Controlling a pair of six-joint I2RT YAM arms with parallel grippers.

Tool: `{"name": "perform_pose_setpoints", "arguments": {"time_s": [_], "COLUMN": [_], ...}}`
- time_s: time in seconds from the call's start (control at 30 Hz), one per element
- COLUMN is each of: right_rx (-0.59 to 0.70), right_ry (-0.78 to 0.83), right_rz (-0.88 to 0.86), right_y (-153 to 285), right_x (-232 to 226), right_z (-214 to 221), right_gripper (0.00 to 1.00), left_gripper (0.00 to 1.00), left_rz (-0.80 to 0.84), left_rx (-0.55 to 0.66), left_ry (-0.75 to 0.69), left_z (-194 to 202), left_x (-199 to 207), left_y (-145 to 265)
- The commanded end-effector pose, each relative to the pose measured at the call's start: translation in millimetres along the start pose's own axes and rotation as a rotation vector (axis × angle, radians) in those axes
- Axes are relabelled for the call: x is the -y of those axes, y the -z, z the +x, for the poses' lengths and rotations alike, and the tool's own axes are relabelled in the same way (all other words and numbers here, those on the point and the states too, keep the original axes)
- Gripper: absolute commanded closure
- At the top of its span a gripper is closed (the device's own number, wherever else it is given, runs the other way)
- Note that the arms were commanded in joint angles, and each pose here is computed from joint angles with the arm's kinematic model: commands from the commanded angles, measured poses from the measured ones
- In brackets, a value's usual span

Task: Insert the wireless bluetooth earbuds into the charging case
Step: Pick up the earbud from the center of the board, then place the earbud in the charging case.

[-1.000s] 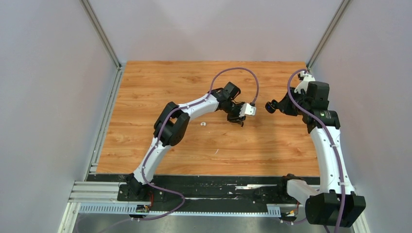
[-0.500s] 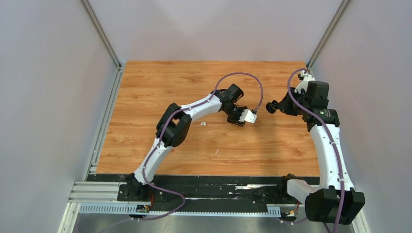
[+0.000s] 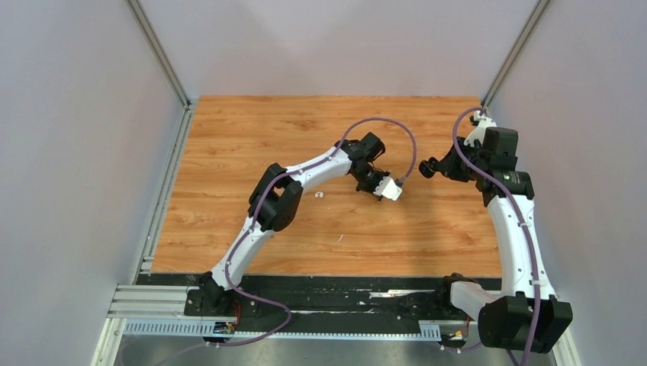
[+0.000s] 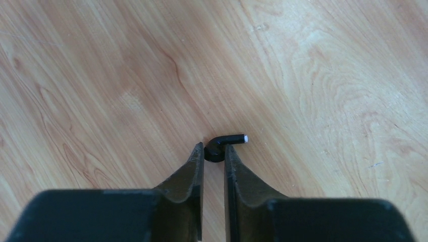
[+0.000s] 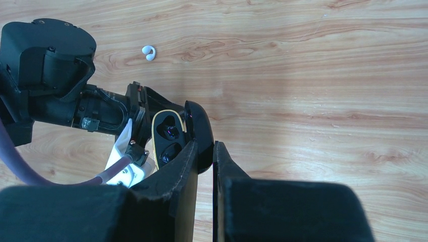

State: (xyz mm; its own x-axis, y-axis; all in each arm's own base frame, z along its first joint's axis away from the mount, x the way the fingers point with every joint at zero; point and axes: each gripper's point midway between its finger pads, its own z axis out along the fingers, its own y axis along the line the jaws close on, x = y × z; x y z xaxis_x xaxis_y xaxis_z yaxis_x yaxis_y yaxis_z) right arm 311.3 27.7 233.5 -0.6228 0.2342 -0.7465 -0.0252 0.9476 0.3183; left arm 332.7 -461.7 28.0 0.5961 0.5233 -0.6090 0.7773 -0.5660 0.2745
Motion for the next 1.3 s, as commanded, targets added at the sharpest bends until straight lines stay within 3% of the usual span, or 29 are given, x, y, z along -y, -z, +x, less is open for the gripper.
{"name": "perform_pose_setpoints", "arguments": {"time_s": [0.0,0.23,0.43,0.6,0.73,0.83,0.9,1.07,1.27], "right_rx": [0.059,0.075,0.045,0.034,0.032,-0.004,-0.046,-0.056,0.084], "right_ry": [0.016,0.037,0.117,0.322,0.453,0.46,0.441,0.496,0.665], "right_rz": [-0.015,-0.027,-0.098,-0.186,-0.279,-0.331,-0.37,-0.47,-0.498], "right_y": [5.5,6.0,0.6,-10.4,-18.0,-27.6,-35.9,-38.1,-16.9], "right_x": [-4.0,-5.9,-16.0,-55.5,-105.1,-133.5,-150.5,-204.2,-252.4], "right_z": [-16.6,-23.0,-10.3,0.8,5.0,6.4,8.8,9.3,9.6], "right_gripper": [1.0,1.0,1.0,1.0,1.0,1.0,1.0,1.0,1.0], "left_gripper": [0.85,0.97,1.0,1.0,1.0,1.0,1.0,1.0,1.0], "left_rz": [0.056,-0.13,-0.373,-0.658,-0.903,-1.127,-1.194,-1.253,-1.267], "left_rx": [-0.047,0.005,0.011,-0.012,-0.064,-0.114,-0.16,-0.258,-0.321], "left_ry": [0.015,0.087,0.148,0.173,-0.008,-0.281,-0.406,-0.595,-0.727], "left_z": [14.1,-16.0,-57.5,-91.9,-107.6,-123.1,-128.6,-134.7,-134.7], "left_x": [14.5,-6.2,-13.5,-6.9,9.8,22.1,28.9,39.7,51.2], "left_y": [-8.6,32.3,115.8,212.2,278.1,321.3,334.4,349.2,347.3]}}
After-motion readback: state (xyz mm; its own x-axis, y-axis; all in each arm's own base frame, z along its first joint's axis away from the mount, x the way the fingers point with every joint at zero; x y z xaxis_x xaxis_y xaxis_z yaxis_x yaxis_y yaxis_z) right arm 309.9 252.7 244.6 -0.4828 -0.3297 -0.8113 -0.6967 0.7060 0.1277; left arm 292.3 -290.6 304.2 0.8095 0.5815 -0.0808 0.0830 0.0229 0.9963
